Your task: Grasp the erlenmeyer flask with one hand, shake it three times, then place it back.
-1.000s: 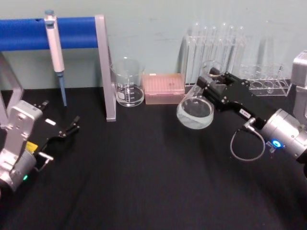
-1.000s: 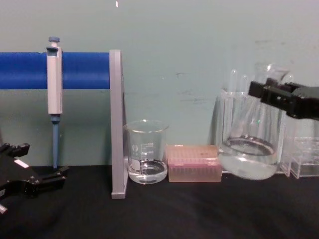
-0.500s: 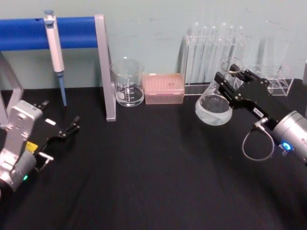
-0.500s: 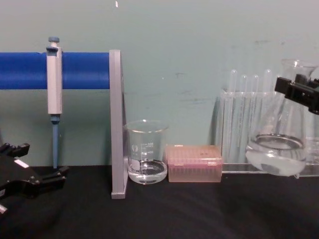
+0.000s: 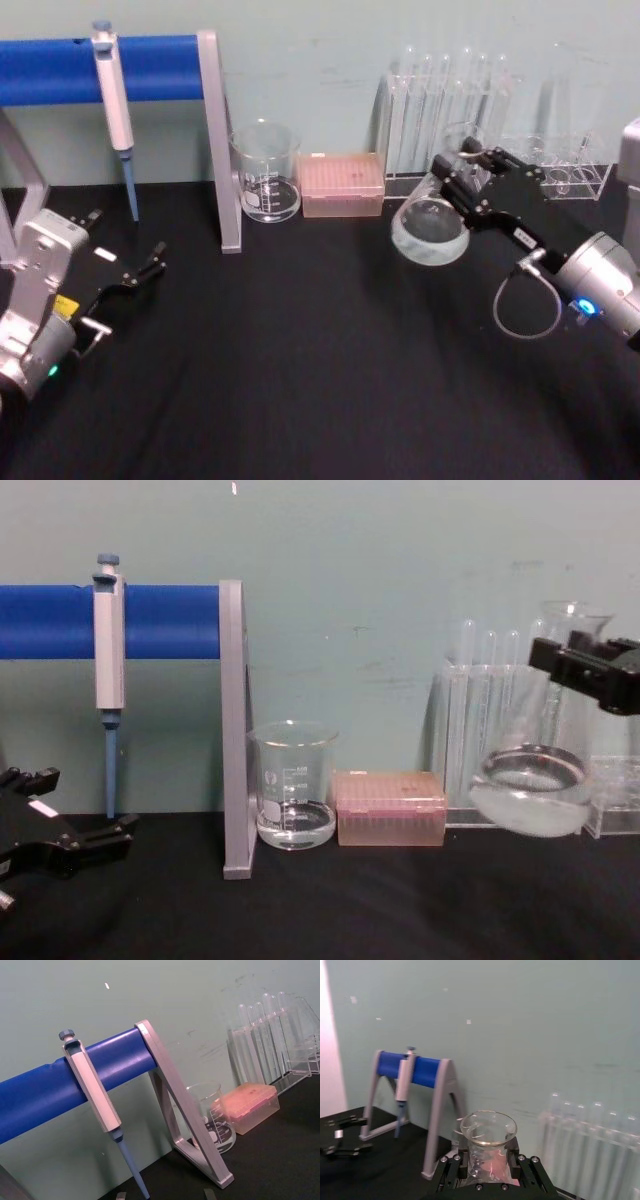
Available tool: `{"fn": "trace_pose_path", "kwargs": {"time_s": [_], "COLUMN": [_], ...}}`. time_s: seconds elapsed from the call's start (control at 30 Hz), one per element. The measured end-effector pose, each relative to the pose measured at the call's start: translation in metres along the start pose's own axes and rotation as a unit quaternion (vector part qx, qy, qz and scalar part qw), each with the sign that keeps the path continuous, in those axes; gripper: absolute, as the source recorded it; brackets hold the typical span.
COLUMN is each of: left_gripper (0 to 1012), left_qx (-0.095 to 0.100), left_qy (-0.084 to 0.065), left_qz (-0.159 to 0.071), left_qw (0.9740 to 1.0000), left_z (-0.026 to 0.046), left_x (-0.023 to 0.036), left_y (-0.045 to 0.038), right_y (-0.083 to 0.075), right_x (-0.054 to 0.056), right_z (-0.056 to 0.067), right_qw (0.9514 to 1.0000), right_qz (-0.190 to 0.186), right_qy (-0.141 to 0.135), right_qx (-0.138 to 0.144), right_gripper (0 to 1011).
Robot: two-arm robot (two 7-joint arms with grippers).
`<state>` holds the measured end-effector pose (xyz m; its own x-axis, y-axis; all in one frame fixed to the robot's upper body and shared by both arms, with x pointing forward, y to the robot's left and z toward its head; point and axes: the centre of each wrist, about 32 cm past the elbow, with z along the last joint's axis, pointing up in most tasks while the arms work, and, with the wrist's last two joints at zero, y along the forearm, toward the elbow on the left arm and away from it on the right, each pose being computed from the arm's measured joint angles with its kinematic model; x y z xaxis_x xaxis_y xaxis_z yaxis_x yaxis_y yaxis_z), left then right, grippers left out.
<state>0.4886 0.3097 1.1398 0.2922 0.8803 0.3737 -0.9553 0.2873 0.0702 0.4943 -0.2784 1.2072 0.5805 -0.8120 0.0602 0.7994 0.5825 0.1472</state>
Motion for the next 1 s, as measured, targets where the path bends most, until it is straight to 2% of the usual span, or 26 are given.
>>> {"fn": "trace_pose_path", "kwargs": {"time_s": [0.07,0.13,0.17,0.33,0.47,0.57,0.8,1.0], "left_gripper": [1001,1001,1001,1001,1001,1001,1001,1001], "left_qx": [0.000,0.000,0.000,0.000,0.000,0.000,0.000,0.000], "left_qy": [0.000,0.000,0.000,0.000,0.000,0.000,0.000,0.000], "left_qz": [0.000,0.000,0.000,0.000,0.000,0.000,0.000,0.000], "left_qw": [1.0000,1.0000,1.0000,1.0000,1.0000,1.0000,1.0000,1.0000], "left_z": [0.0000,0.0000,0.0000,0.0000,0.0000,0.0000,0.0000,0.0000], "left_x": [0.0000,0.0000,0.0000,0.0000,0.0000,0.0000,0.0000,0.0000], "left_y": [0.0000,0.0000,0.0000,0.0000,0.0000,0.0000,0.0000,0.0000], "right_y": [0.002,0.006,0.006,0.016,0.023,0.030,0.037,0.038], "right_x": [0.000,-0.001,-0.001,-0.002,-0.004,-0.006,-0.008,-0.007], "right_z": [0.000,-0.001,-0.001,-0.001,-0.001,-0.001,-0.003,-0.004], "right_qw": [0.9999,0.9992,0.9992,0.9945,0.9887,0.9809,0.9715,0.9711], "right_qz": [0.012,0.040,0.040,0.105,0.150,0.194,0.236,0.237], "right_qy": [0.000,0.003,0.003,0.008,0.011,0.012,0.017,0.019], "right_qx": [0.000,0.001,0.001,0.003,0.007,0.013,0.018,0.021], "right_gripper": [449,449,449,449,449,449,449,449]}}
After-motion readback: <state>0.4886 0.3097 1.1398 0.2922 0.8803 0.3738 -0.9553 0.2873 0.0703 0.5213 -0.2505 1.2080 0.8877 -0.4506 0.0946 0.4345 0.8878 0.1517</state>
